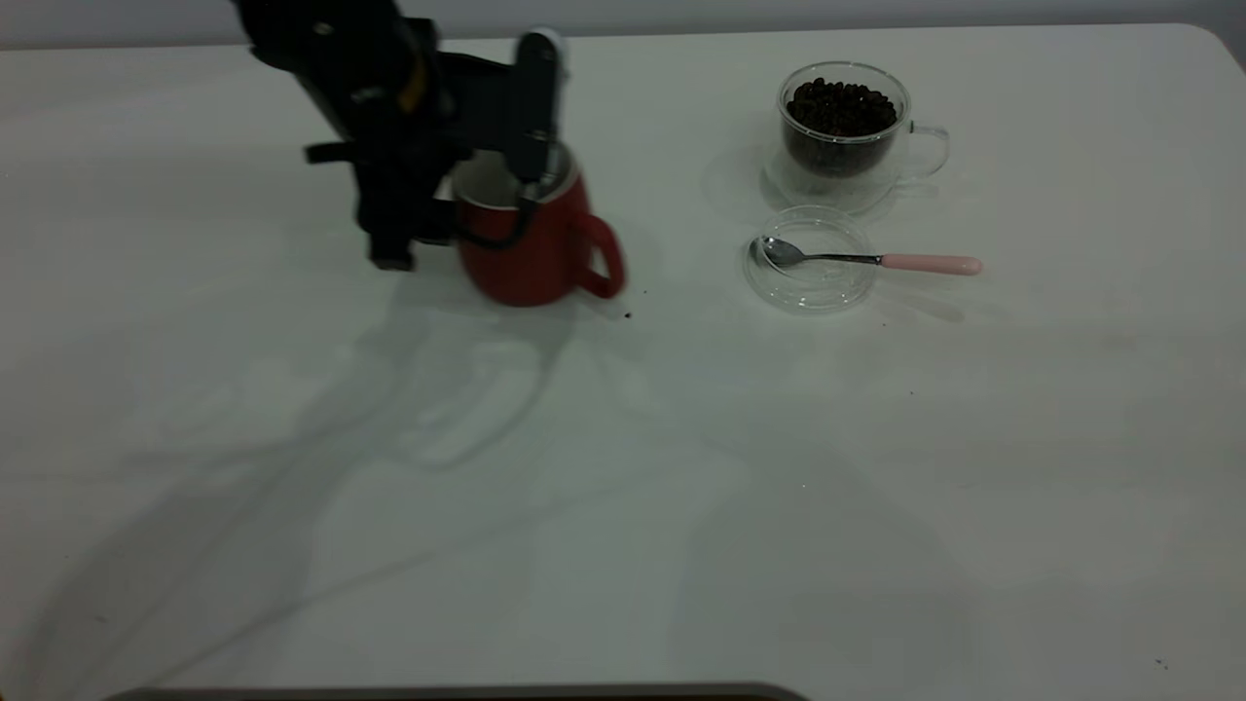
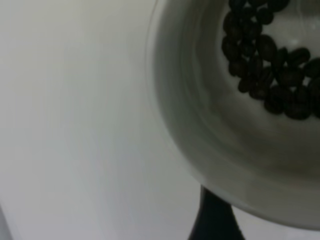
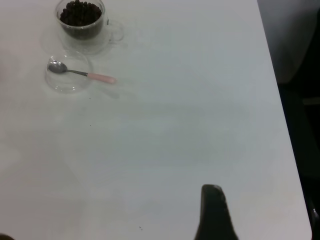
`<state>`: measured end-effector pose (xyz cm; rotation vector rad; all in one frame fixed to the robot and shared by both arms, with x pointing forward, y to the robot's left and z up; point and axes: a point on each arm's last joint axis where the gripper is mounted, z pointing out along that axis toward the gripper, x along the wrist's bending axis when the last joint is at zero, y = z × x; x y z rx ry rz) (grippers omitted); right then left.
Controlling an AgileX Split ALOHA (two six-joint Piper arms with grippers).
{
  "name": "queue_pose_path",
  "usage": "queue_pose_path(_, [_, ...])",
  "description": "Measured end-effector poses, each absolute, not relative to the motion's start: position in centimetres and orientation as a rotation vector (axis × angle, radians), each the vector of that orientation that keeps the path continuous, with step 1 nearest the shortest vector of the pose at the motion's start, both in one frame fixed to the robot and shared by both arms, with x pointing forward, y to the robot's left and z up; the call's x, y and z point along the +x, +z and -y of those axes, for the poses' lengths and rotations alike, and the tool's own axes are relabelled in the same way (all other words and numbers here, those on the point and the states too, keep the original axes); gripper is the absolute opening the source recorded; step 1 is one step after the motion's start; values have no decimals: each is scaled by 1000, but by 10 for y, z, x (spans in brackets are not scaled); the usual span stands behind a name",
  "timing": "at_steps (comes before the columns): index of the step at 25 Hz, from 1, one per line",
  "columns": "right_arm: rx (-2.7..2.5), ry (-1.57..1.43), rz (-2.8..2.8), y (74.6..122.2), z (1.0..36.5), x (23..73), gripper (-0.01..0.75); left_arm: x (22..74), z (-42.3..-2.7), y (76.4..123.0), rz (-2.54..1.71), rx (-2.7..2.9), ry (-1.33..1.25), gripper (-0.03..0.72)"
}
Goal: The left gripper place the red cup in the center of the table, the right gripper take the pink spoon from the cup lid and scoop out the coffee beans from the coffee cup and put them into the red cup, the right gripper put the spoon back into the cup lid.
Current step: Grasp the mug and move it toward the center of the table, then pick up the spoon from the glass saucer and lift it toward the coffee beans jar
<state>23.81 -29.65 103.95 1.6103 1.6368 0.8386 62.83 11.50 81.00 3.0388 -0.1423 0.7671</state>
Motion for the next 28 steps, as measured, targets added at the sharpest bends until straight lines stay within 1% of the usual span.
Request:
queue_pose_path(4, [1610,839,-1637,1039,296,238,546,624,-109,811,-7,3032,756,586])
queue_pose_path(7, [1610,839,-1637,1039,296,238,546,624,-119,831,-333,3064,779,586])
queue_pose_path(11, [1610,839,-1637,1039,296,238,546,622,-137,902,-983,2903,941,586])
queue_pose_path(15, [1610,839,-1637,1039,296,238,546,605,-160,992,-1422,2579,1158,586])
queue_pose_path(18, [1610,839,-1637,1039,296,238,546,579,-180,1057,-1591,2381,1261,586])
queue_pose_path(21, [1610,839,-1637,1039,296,238,546,541,-206,1115,-1723,2201,1317,586])
queue_pose_path(26, [1610,839,-1637,1039,296,238,546,471,-249,1184,-1838,1958,1367,586])
queue_pose_path(28, [1610,839,-1637,1039,296,238,546,441,-265,1207,-1805,1866,1370,586])
